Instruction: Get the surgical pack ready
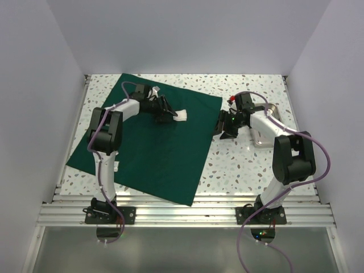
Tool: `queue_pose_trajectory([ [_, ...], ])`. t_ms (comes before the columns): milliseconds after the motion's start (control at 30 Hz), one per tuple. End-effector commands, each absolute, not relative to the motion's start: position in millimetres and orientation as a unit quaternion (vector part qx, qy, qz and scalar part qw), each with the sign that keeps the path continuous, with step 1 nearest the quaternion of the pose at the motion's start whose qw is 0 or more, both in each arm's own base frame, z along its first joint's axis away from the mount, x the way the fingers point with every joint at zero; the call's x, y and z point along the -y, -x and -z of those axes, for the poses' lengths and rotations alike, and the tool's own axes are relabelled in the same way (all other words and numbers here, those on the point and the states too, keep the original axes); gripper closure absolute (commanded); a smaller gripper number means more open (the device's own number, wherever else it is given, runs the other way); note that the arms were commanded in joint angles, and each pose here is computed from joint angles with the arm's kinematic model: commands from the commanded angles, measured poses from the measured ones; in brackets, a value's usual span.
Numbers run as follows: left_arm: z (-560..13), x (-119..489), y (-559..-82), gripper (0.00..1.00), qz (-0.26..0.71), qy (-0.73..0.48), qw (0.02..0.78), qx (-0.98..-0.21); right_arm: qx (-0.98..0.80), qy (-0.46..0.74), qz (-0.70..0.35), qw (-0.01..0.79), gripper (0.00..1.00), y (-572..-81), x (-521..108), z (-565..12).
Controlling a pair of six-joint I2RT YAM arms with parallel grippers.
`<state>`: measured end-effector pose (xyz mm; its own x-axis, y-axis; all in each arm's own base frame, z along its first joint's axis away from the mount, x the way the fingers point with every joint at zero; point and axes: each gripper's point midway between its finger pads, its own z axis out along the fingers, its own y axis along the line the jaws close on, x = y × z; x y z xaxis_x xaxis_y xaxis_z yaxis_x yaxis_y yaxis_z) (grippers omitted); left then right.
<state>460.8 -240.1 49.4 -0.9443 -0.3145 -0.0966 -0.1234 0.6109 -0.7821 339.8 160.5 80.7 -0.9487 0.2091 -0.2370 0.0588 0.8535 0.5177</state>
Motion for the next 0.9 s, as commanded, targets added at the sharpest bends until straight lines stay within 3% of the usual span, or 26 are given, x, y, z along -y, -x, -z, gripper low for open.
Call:
queue_pose_trajectory([
  [0,-64.1,252.8,-473.5,0.43,0.459,0.131,0.122,-0.87,-0.946,-0.06,-0.278,0.155,0.47,-346.2,-167.9,-90.4],
  [433,-41.6,250.0,-466.5,0.43,0.43,0.172,0.083,-0.882,-0.946,-0.06,-0.279,0.154,0.48,-347.8,-168.8,-87.4],
  [867,-38.8,254.7,-485.9,0.48,0.433,0.196,0.099,-0.874,-0.946,-0.057,-0.278,0.155,0.48,-347.5,-168.2,-86.7],
])
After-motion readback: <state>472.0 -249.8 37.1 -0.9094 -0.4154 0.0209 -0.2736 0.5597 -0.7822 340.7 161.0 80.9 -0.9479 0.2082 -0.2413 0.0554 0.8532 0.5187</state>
